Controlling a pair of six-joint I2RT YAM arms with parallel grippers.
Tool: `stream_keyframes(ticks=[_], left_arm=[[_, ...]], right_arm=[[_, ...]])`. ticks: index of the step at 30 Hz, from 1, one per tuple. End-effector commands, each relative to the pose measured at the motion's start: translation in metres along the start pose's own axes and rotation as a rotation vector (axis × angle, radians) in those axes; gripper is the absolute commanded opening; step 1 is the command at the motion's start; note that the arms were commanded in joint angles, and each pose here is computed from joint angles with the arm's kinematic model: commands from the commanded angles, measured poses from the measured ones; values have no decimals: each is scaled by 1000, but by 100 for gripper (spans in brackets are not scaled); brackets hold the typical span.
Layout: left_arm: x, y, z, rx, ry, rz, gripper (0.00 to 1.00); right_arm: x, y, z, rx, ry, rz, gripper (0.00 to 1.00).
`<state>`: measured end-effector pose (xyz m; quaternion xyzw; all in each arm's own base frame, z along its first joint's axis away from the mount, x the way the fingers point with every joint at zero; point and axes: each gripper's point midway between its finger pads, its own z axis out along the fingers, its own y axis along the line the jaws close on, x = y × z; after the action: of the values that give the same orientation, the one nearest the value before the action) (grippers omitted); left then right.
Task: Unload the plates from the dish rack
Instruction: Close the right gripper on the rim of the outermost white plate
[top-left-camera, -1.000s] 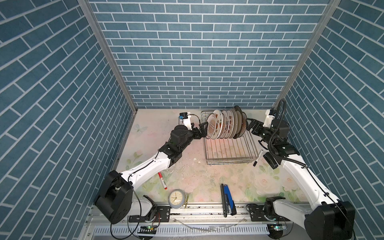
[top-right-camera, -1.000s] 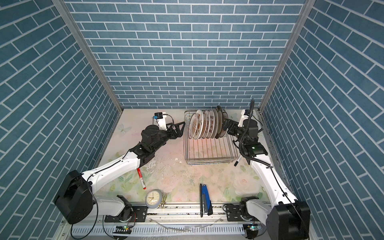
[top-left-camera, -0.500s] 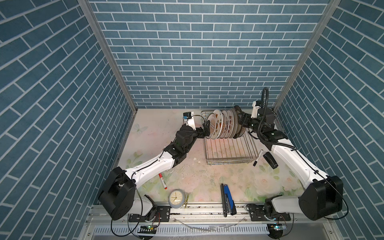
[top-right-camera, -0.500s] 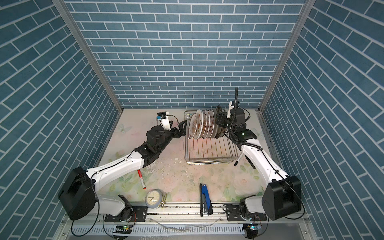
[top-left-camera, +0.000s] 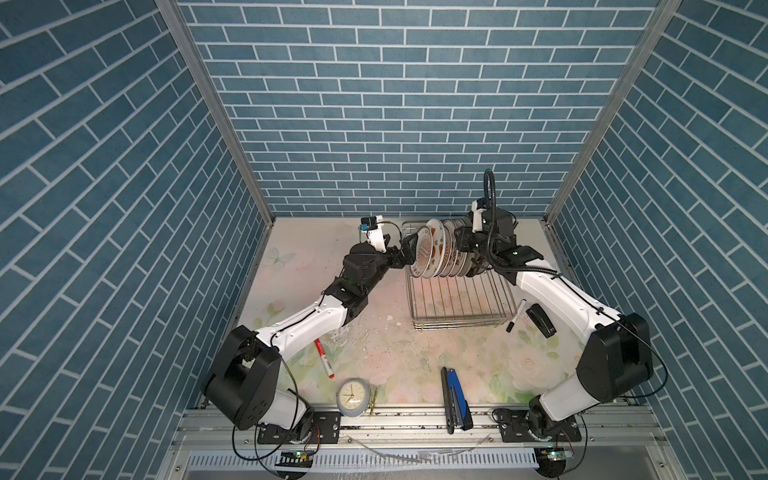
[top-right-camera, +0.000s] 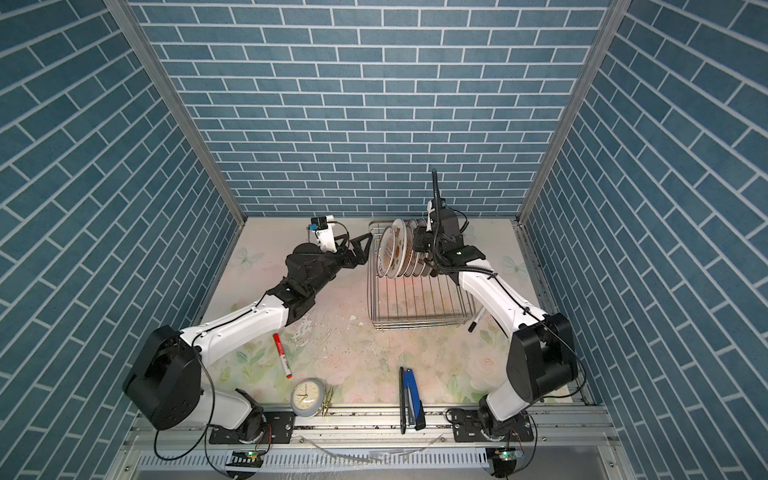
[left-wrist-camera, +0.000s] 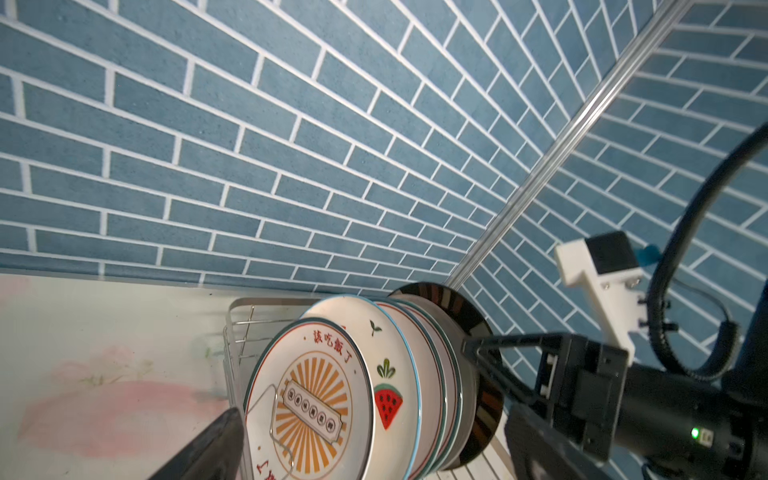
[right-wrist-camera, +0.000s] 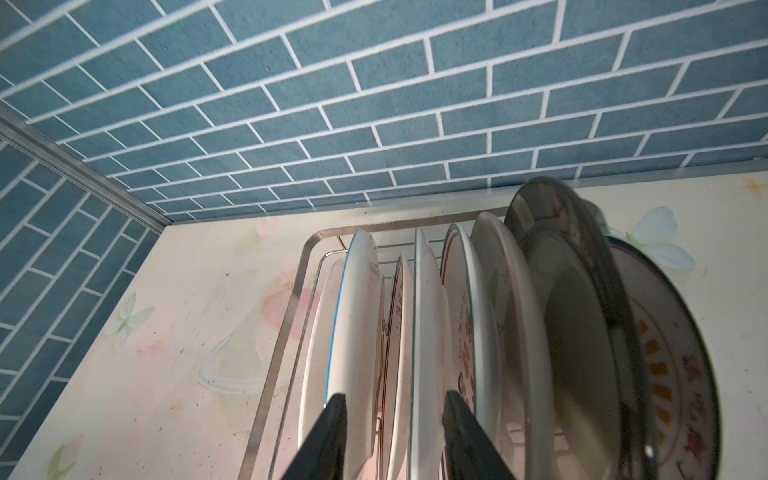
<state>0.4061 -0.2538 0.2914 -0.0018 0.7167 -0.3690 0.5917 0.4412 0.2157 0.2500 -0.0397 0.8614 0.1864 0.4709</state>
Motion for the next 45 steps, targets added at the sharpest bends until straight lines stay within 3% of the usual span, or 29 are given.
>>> stream_keyframes(ticks=[1,4,9,17,23,45], left_arm=[[2,2,-6,7,-7,-19,100],[-3,29,-16,-170,12,6,100],[-4,21,-28,-100,-10,-43,100],[4,20,-25,-108,39,-45,100],[9,17,-19,-89,62,-50,100],[22,15,-8,-53,93,-84,100]], right_arm=[[-6,3,2,26,0,-40,39],[-2,0,8,49,21,-51,36],[5,-2,21,69,46,-49,27],[8,-10,33,182,37,-83,16],[16,-16,46,279,62,-113,17],[19,-30,57,372,78,-126,19]])
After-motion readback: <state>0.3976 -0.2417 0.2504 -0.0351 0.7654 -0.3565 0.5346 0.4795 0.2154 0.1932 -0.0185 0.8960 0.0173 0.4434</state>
